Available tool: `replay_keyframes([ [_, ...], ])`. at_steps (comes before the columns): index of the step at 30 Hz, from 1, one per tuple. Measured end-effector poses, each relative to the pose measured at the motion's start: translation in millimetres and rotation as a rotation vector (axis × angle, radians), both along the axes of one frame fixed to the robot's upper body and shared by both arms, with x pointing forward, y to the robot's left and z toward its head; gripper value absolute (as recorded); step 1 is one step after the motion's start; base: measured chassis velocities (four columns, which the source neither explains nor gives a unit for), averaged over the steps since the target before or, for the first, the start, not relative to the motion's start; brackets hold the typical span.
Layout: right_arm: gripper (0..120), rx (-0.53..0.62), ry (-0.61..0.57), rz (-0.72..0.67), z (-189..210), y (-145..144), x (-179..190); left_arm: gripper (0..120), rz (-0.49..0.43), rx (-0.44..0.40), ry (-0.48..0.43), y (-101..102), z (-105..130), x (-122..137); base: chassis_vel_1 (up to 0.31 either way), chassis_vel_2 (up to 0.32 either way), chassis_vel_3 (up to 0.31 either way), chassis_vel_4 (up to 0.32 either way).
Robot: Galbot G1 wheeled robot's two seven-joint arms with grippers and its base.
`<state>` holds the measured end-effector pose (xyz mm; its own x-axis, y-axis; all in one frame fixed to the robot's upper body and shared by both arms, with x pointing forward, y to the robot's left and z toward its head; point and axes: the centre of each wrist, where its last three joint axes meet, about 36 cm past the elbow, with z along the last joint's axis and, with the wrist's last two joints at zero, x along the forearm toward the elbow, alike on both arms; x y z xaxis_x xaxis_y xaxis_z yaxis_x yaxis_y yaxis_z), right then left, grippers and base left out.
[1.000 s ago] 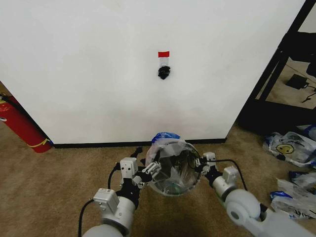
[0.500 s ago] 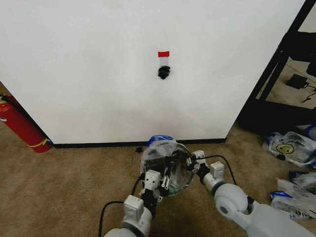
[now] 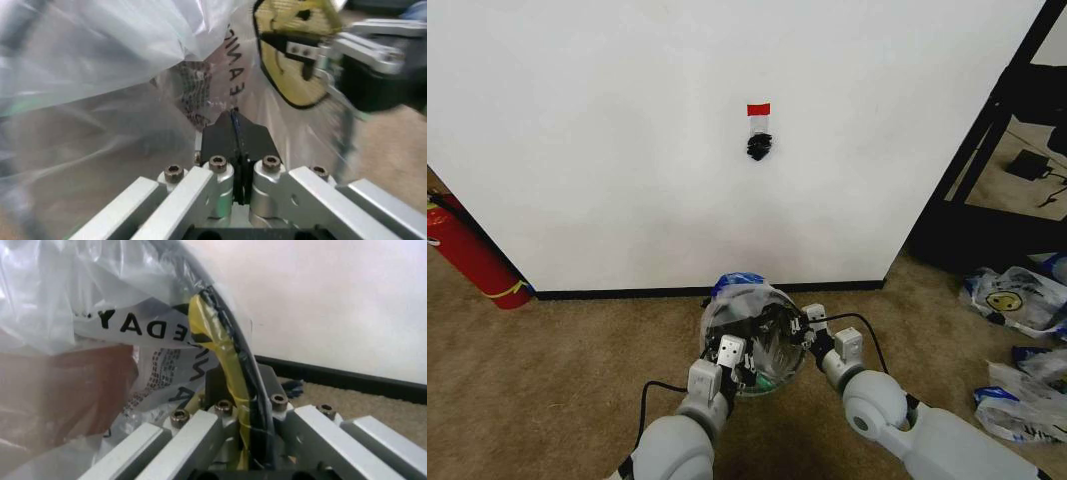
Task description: Pick up the garbage bag from the wall and place it over the trash bin.
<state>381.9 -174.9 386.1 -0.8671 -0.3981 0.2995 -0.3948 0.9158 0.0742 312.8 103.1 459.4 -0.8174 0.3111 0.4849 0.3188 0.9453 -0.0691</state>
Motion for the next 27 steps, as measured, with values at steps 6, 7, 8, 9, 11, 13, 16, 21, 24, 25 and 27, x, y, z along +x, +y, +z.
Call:
replay_keyframes([
  [6, 0, 0.019, 0.001, 0.003, 0.0, 11.1, 3.0, 0, 0.041, 0.062, 0.007, -23.6, -15.0, 21.9, 0.000, 0.000, 0.000, 0.000],
  [7, 0, 0.023, 0.001, 0.005, 0.4, 13.1, 3.3, 0, 0.055, 0.080, 0.006, -29.2, -18.9, 24.6, 0.000, 0.000, 0.000, 0.000],
  [8, 0, 0.025, 0.001, 0.007, 0.7, 14.2, 3.5, 0, 0.064, 0.095, 0.004, -33.9, -21.9, 26.6, 0.000, 0.000, 0.000, 0.000],
  [9, 0, 0.027, 0.000, 0.008, 1.2, 15.1, 4.0, 0, 0.070, 0.113, -0.001, -38.6, -24.5, 27.9, 0.000, 0.000, 0.000, 0.000],
  [11, 0, 0.030, -0.001, 0.008, 2.9, 15.7, 5.2, 0, 0.078, 0.156, -0.015, -46.6, -29.7, 30.6, 0.000, 0.000, 0.000, 0.000],
  [13, 0, 0.032, -0.003, 0.008, 4.1, 16.1, 5.5, 0, 0.081, 0.174, -0.021, -48.8, -31.7, 31.5, 0.000, 0.000, 0.000, 0.000],
  [16, 0, 0.042, -0.007, 0.014, 8.8, 17.5, 3.8, 0, 0.092, 0.233, -0.039, -55.2, -40.6, 35.7, 0.000, 0.000, 0.000, 0.000],
  [21, 0, 0.054, -0.011, 0.020, 13.0, 17.6, -0.2, 0, 0.106, 0.287, -0.038, -59.2, -51.2, 44.3, 0.000, 0.000, 0.000, 0.000],
  [24, 0, 0.058, -0.010, 0.022, 13.1, 16.4, -2.3, 0, 0.109, 0.300, -0.034, -59.1, -54.7, 48.8, 0.000, 0.000, 0.000, 0.000],
  [25, 0, 0.060, -0.010, 0.025, 13.2, 15.8, -3.5, 0, 0.109, 0.300, -0.030, -58.9, -55.3, 50.8, 0.000, 0.000, 0.000, 0.000],
  [27, 0, 0.065, -0.010, 0.031, 14.0, 15.4, -5.6, 0, 0.110, 0.299, -0.023, -58.5, -56.2, 54.2, 0.000, 0.000, 0.000, 0.000],
])
